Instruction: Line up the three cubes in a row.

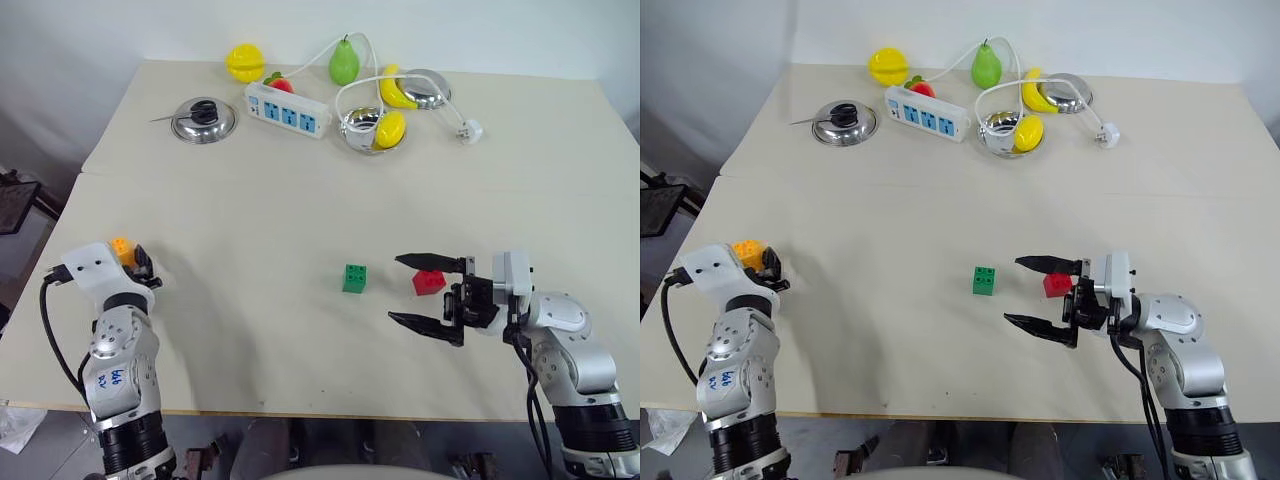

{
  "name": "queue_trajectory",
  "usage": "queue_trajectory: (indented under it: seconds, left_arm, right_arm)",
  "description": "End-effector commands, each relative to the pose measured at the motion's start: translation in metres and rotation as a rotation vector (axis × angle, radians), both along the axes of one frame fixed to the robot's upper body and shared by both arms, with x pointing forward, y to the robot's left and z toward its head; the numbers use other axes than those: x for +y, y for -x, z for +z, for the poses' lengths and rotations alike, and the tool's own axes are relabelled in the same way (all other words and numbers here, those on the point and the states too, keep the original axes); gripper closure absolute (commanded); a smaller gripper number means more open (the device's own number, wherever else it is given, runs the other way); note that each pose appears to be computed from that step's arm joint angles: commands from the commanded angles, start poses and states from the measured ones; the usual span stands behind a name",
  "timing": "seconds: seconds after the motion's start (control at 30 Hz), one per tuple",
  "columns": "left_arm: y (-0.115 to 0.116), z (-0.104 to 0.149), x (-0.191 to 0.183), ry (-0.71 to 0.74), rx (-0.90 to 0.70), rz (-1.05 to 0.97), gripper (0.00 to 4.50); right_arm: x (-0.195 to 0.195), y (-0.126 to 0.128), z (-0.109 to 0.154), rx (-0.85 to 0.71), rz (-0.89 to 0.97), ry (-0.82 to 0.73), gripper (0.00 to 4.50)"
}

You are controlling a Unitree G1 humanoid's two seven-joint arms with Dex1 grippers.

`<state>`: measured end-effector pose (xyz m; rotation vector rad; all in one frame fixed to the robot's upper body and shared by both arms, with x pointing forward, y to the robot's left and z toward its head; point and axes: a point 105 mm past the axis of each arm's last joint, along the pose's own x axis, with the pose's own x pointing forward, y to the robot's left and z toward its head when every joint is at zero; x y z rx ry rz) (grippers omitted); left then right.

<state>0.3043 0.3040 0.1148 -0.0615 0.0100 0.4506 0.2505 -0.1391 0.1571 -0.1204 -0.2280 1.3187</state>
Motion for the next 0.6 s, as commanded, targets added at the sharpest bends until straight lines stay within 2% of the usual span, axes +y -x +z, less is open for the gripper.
queue_trajectory:
  seconds: [0.03, 0.1, 0.13, 0.23, 0.27, 0.33, 0.37, 0.5, 0.6]
  left_arm:
    - [-0.004, 0.020, 0.001, -0.076, -0.084, -0.095, 3.04]
    - [-0.010, 0.033, -0.012, -0.101, -0.149, -0.272, 3.03]
    - [-0.011, 0.041, -0.024, -0.095, -0.184, -0.433, 3.03]
    - [-0.009, 0.064, -0.048, -0.204, -0.220, -0.817, 3.03]
    - [-0.004, 0.066, -0.064, -0.266, -0.201, -1.013, 3.03]
    - [0.012, 0.064, -0.091, -0.296, -0.132, -1.376, 3.03]
    - [0.016, 0.066, -0.098, -0.334, -0.136, -1.490, 3.03]
    - [0.000, 0.052, -0.127, -0.414, -0.053, -1.778, 3.03]
    - [-0.009, 0.037, -0.146, -0.451, -0.004, -1.907, 3.03]
  right_arm:
    - [-0.004, 0.006, 0.005, -0.035, -0.021, -0.008, 0.00]
    - [-0.009, 0.007, 0.003, -0.032, -0.044, 0.007, 0.00]
    - [-0.016, 0.009, 0.004, -0.033, -0.063, 0.010, 0.00]
    - [-0.037, 0.015, 0.005, -0.020, -0.133, 0.024, 0.00]
    - [-0.046, 0.017, 0.002, -0.011, -0.167, 0.050, 0.00]
    - [-0.062, 0.023, -0.006, 0.009, -0.223, 0.102, 0.00]
    - [-0.070, 0.026, -0.008, 0.017, -0.256, 0.119, 0.00]
    - [-0.087, 0.037, -0.011, 0.028, -0.367, 0.112, 0.00]
    - [-0.086, 0.045, -0.012, 0.030, -0.388, 0.109, 0.00]
